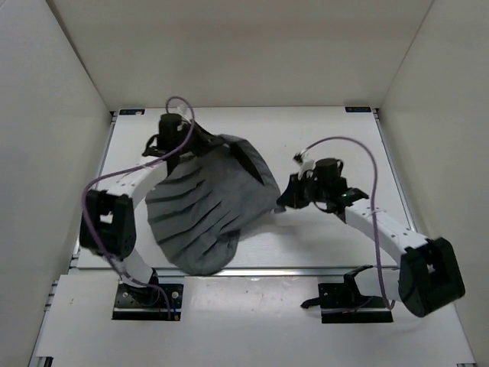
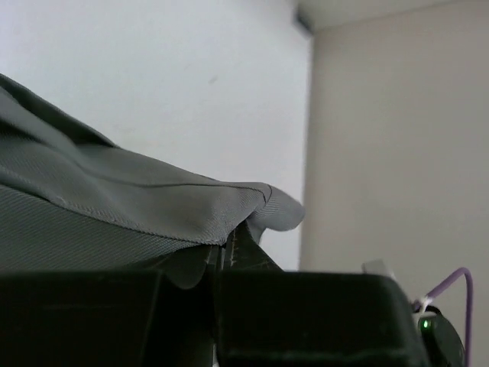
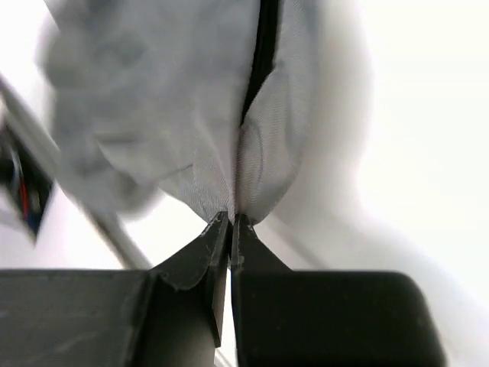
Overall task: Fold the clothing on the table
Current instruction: Flatten the skirt out
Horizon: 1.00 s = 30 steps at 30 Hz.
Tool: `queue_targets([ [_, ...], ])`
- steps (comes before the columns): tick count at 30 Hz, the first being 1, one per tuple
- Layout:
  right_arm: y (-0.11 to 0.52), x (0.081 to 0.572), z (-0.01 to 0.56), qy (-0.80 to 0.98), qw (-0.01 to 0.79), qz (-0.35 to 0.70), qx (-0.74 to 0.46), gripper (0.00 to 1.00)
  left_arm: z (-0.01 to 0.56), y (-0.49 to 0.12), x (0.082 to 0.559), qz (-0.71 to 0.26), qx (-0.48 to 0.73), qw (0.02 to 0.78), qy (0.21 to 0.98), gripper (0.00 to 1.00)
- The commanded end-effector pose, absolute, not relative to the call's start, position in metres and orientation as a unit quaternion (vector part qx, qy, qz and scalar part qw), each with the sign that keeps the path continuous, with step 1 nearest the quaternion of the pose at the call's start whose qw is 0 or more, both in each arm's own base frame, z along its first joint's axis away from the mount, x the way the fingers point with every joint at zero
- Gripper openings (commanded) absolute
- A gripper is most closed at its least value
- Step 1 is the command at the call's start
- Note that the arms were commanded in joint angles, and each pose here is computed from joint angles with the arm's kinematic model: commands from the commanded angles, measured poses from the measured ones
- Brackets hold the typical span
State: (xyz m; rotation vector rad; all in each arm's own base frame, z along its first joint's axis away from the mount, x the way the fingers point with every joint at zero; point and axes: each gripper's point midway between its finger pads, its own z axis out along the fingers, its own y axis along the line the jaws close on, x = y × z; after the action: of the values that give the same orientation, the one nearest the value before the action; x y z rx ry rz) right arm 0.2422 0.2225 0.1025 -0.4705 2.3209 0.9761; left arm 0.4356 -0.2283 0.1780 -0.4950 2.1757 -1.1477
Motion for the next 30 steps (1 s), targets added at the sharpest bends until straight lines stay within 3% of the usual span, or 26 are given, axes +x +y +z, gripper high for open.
queue_targets([
  [1,0.197,0.292,0.205,0.807,0.442,0.34,-0.192,0.0,0.309,-0.198,0.426,-0.505,-0.159,0.405,0.745,0.0],
  [6,0.164,0.304,0.306,0.743,0.557,0.298,-0.221,0.0,0.378,-0.177,0.371,-0.573,-0.127,0.42,0.692,0.0],
  [15,0.16,0.282,0.35,0.722,0.569,0.269,-0.289,0.0,0.39,-0.165,0.308,-0.684,-0.129,0.362,0.619,0.0],
  [19,0.16,0.299,0.363,0.718,0.575,0.259,-0.296,0.0,0.392,-0.169,0.323,-0.704,-0.145,0.346,0.603,0.0],
  [24,0.165,0.359,0.35,0.748,0.56,0.2,-0.295,0.0,0.393,-0.18,0.376,-0.738,-0.149,0.298,0.586,0.0],
  [30,0.142,0.423,0.418,0.729,0.618,0.099,-0.277,0.0,0.486,-0.187,0.42,-0.793,-0.04,0.296,0.531,0.0],
])
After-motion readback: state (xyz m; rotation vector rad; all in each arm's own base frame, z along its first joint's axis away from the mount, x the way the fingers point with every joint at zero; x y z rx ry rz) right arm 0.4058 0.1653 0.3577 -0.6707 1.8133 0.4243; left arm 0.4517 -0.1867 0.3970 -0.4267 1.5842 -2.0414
